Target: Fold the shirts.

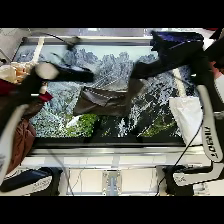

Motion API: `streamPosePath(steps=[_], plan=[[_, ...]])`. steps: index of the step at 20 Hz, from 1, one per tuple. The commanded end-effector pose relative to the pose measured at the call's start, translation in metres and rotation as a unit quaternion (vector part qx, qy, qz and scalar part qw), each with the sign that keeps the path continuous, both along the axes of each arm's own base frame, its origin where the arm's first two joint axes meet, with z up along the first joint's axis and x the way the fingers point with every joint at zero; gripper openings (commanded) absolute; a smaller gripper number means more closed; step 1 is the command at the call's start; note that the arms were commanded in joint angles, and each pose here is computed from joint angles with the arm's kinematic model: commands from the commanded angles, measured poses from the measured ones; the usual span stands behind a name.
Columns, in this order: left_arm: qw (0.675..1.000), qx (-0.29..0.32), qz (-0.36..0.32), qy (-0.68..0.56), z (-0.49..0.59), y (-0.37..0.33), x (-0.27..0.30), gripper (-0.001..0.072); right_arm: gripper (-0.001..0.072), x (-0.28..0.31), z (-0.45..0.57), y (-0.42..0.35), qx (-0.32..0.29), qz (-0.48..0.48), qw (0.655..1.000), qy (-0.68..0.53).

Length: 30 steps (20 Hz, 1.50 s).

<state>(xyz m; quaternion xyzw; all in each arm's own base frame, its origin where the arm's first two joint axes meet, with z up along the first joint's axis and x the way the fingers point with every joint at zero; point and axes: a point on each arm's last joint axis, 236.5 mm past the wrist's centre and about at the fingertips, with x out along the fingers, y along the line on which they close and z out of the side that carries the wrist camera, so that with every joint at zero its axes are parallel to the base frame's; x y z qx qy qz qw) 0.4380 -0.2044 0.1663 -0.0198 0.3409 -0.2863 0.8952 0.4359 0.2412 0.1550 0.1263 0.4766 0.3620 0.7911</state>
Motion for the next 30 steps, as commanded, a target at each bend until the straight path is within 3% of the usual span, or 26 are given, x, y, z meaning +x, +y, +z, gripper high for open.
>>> streamPosePath(steps=[1,5,6,8,9,11,14,16,18,20,25,30], plan=[[0.991,0.048,0.106,-0.066,0.074,0.121,-0.028,0.0009,0.0014,0.024,-0.007,0.092,0.046,-0.014,0.997,-0.065],[0.966,0.077,0.213,-0.124,0.126,0.206,-0.065,0.001,0.0015,0.034,-0.042,0.177,0.086,-0.042,0.991,-0.09],[0.961,0.08,0.231,-0.129,0.131,0.219,-0.073,0.001,0.0054,0.037,-0.046,0.189,0.101,-0.062,0.989,-0.088],[0.956,0.086,0.253,-0.122,0.132,0.236,-0.083,0.001,0.0532,0.042,-0.042,0.199,0.133,-0.101,0.983,-0.073],[0.955,0.088,0.259,-0.113,0.129,0.242,-0.085,0.001,0.0567,0.041,-0.037,0.198,0.135,-0.1,0.983,-0.073],[0.955,0.09,0.265,-0.098,0.121,0.248,-0.086,0.001,0.0563,0.045,-0.035,0.176,0.091,-0.078,0.99,-0.079],[0.957,0.09,0.263,-0.081,0.109,0.249,-0.083,0.001,0.055,0.052,-0.063,0.086,-0.058,-0.051,0.996,-0.04],[0.958,0.09,0.262,-0.071,0.101,0.249,-0.08,0.001,0.0551,0.051,-0.094,0.001,-0.164,-0.066,0.984,0.022],[0.959,0.089,0.261,-0.058,0.091,0.25,-0.078,0.001,0.0551,0.044,-0.119,-0.064,-0.211,-0.092,0.969,0.087],[0.961,0.088,0.26,-0.044,0.079,0.251,-0.076,0.001,0.0552,0.043,-0.142,-0.088,-0.183,-0.12,0.967,0.132],[0.962,0.087,0.258,-0.022,0.061,0.252,-0.072,0.001,0.0552,0.045,-0.218,-0.067,-0.072,-0.196,0.962,0.176],[0.962,0.087,0.258,-0.018,0.058,0.253,-0.07,0.001,0.0552,0.032,-0.256,-0.01,0.015,-0.161,0.96,0.227]])
